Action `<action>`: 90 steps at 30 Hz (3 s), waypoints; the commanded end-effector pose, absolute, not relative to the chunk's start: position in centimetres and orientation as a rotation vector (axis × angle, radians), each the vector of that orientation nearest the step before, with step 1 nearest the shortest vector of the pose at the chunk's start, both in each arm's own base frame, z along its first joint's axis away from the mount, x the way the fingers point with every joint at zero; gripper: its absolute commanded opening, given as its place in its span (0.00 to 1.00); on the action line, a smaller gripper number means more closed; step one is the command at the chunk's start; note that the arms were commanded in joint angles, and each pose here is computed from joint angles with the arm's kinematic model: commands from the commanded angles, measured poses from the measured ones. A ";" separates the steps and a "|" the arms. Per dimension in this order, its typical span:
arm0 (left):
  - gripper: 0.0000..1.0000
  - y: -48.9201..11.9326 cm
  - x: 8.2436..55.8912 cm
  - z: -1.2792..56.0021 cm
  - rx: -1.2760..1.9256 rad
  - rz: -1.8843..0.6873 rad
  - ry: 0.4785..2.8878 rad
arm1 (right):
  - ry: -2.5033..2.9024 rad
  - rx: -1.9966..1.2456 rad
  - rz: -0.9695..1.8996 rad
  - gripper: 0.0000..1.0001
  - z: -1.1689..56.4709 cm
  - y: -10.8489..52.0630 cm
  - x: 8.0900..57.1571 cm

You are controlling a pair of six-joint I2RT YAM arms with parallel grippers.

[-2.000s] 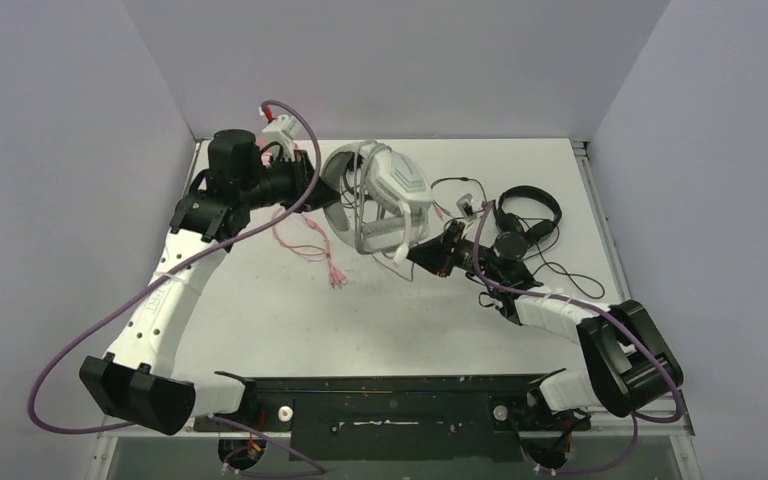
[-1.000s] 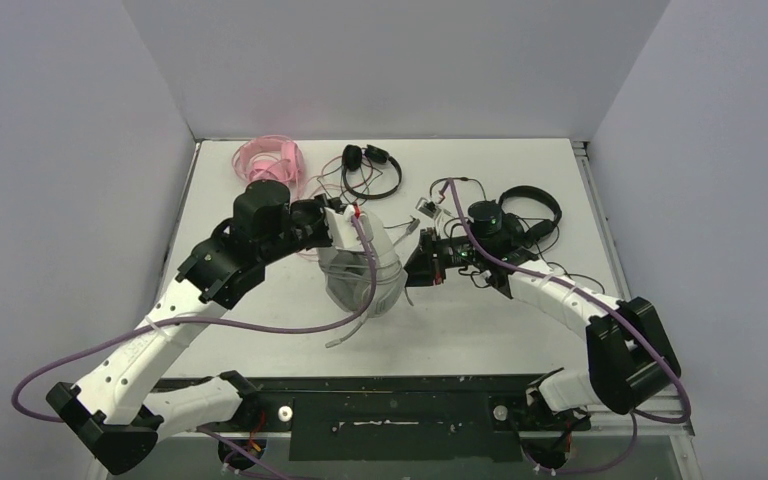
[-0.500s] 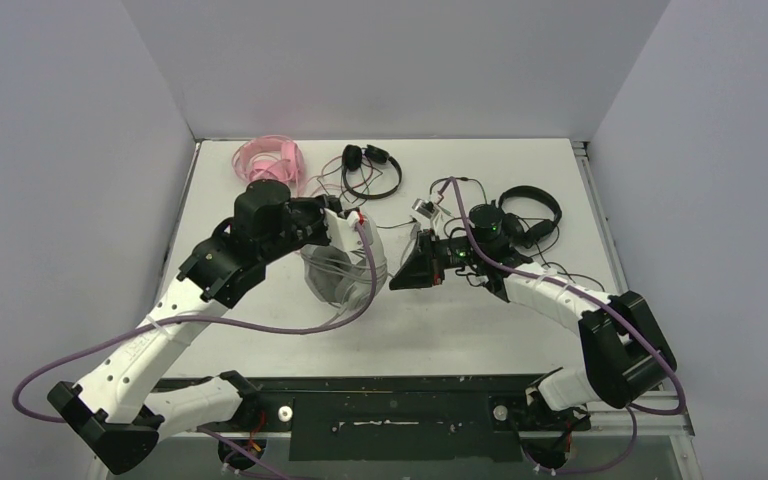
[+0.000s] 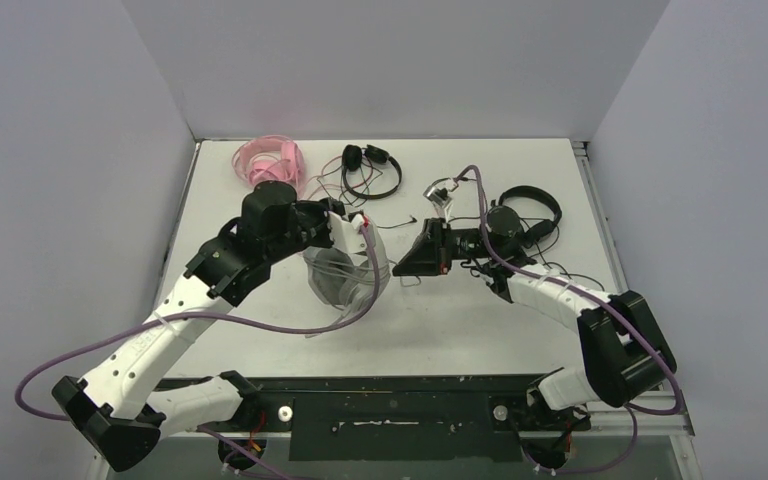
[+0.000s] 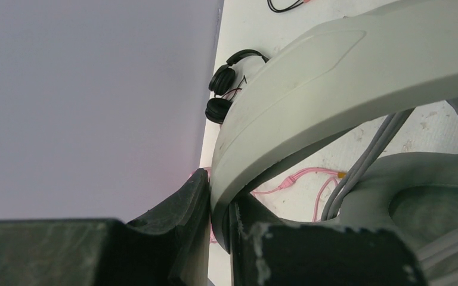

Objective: Wrap the headphones
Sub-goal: Wrap the headphones cable around the headphones.

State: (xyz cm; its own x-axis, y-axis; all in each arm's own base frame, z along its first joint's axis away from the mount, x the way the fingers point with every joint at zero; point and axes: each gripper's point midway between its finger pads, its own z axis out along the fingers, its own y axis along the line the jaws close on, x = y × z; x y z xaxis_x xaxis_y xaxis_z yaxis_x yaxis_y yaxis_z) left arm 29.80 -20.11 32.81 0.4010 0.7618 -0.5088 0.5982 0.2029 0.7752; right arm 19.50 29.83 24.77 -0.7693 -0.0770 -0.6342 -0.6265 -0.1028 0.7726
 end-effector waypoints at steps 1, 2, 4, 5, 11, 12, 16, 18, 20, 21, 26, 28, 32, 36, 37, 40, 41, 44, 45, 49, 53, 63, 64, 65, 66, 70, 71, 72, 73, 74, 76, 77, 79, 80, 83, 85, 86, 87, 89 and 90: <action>0.00 -19.7 30.5 35.5 1.407 0.237 1.223 | 1.677 -0.726 1.970 0.14 27.2 28.9 20.1; 0.00 -19.5 30.6 35.3 1.409 0.248 1.229 | 1.655 -0.722 1.996 0.15 27.8 28.8 19.8; 0.00 -19.4 30.8 35.0 1.410 0.258 1.232 | 1.602 -0.721 2.048 0.17 28.9 28.5 19.2; 0.00 -19.0 31.0 35.0 1.393 0.281 1.246 | 1.572 -0.724 2.072 0.17 29.5 28.3 18.8; 0.00 -19.0 32.3 35.3 1.268 0.277 1.328 | 1.506 -0.687 2.186 0.16 30.7 28.2 18.0; 0.00 -19.1 32.5 35.3 1.232 0.268 1.354 | 1.499 -0.687 2.192 0.16 30.9 28.4 18.0; 0.00 -19.1 33.1 35.0 1.180 0.290 1.408 | 1.486 -0.678 2.221 0.14 31.5 29.3 17.9; 0.00 -19.0 33.3 34.8 1.144 0.303 1.431 | 1.491 -0.662 2.222 0.14 31.5 29.8 18.1; 0.00 -19.1 33.4 34.9 1.108 0.288 1.452 | 1.515 -0.633 2.204 0.14 31.2 30.4 18.6; 0.00 -19.2 33.5 35.0 1.080 0.279 1.463 | 1.537 -0.618 2.190 0.13 30.9 30.8 19.0; 0.00 -19.5 33.6 35.7 0.940 0.209 1.487 | 1.637 -0.558 2.068 0.13 29.8 32.5 21.0; 0.00 -19.6 33.6 35.9 0.906 0.183 1.480 | 1.630 -0.569 2.032 0.13 30.1 32.4 21.2; 0.00 -19.5 33.3 35.4 0.922 0.181 1.482 | 1.720 -0.553 1.872 0.18 29.0 31.4 22.6; 0.00 -19.6 33.0 35.7 0.927 0.157 1.490 | 1.787 -0.585 1.574 0.21 26.7 29.2 24.3; 0.00 -19.7 32.9 35.7 0.924 0.146 1.494 | 1.799 -0.582 1.515 0.23 26.3 28.6 24.5; 0.00 -19.9 32.7 35.4 0.926 0.118 1.508 | 1.809 -0.592 1.399 0.31 25.7 26.9 24.6; 0.00 -20.1 32.6 35.2 0.927 0.100 1.515 | 1.815 -0.588 1.377 0.33 25.6 26.4 24.5; 0.00 -20.4 32.5 34.9 0.878 0.020 1.557 | 1.831 -0.571 1.318 0.38 25.4 25.3 24.6; 0.00 -20.5 32.7 34.8 0.852 -0.015 1.584 | 1.823 -0.568 1.294 0.40 25.6 24.9 24.5; 0.00 -20.7 33.1 34.9 0.723 -0.174 1.694 | 1.805 -0.503 1.158 0.45 26.0 23.3 25.0; 0.00 -20.2 33.5 35.7 0.559 -0.307 1.763 | 1.790 -0.419 1.007 0.50 26.1 21.4 25.8; 0.00 -17.6 33.8 41.6 0.228 -0.345 1.819 | 1.768 -0.291 0.922 0.69 22.3 19.5 25.8; 0.00 -17.5 33.6 42.0 0.209 -0.354 1.821 | 1.751 -0.302 0.936 0.76 22.0 19.7 25.6; 0.00 -17.4 33.6 42.5 0.192 -0.361 1.816 | 1.727 -0.314 0.944 0.82 21.6 19.9 25.3; 0.00 -17.3 33.5 42.9 0.174 -0.365 1.809 | 1.702 -0.330 0.944 0.87 21.4 20.0 24.9; 0.00 -16.8 33.2 44.0 0.076 -0.400 1.794 | 1.658 -0.410 0.855 0.94 19.6 21.6 23.8; 0.00 -16.7 33.2 44.0 0.054 -0.404 1.796 | 1.642 -0.438 0.846 0.95 19.3 22.3 23.4; 0.00 -16.6 33.2 44.0 0.034 -0.410 1.800 | 1.611 -0.463 0.846 0.96 19.2 23.2 23.0; 0.00 -16.6 33.2 43.8 0.015 -0.416 1.807 | 1.579 -0.480 0.847 0.96 19.1 23.9 22.6; 0.00 -16.6 33.3 43.6 -0.005 -0.422 1.816 | 1.549 -0.499 0.853 0.97 19.0 24.8 22.0; 0.00 -16.8 33.3 42.9 -0.035 -0.436 1.840 | 1.519 -0.542 0.852 0.97 18.9 26.7 21.5; 0.00 -16.8 33.4 42.4 -0.059 -0.441 1.854 | 1.521 -0.571 0.847 0.97 18.6 27.7 21.3; 0.00 -16.8 33.6 41.5 -0.115 -0.455 1.884 | 1.520 -0.634 0.838 0.97 18.0 29.9 20.8; 0.00 -16.9 33.6 41.1 -0.137 -0.464 1.895 | 1.507 -0.657 0.838 0.97 18.0 31.0 20.6; 0.00 -17.3 33.7 40.3 -0.180 -0.502 1.922 | 1.494 -0.695 0.844 0.97 17.3 33.2 20.4; 0.00 -17.5 33.8 39.8 -0.199 -0.523 1.942 | 1.489 -0.707 0.846 0.97 16.8 34.3 20.7; 0.00 -17.7 33.8 39.6 -0.205 -0.533 1.951 | 1.491 -0.714 0.839 0.97 16.5 34.8 21.0; 0.00 -17.8 33.9 39.2 -0.210 -0.542 1.963 | 1.493 -0.722 0.832 0.97 16.1 35.2 21.2; 0.00 -17.7 33.9 38.9 -0.229 -0.551 1.976 | 1.503 -0.742 0.819 0.97 15.3 35.8 21.7; 0.00 -17.7 34.0 38.7 -0.233 -0.555 1.982 | 1.517 -0.758 0.808 0.97 14.9 36.2 21.9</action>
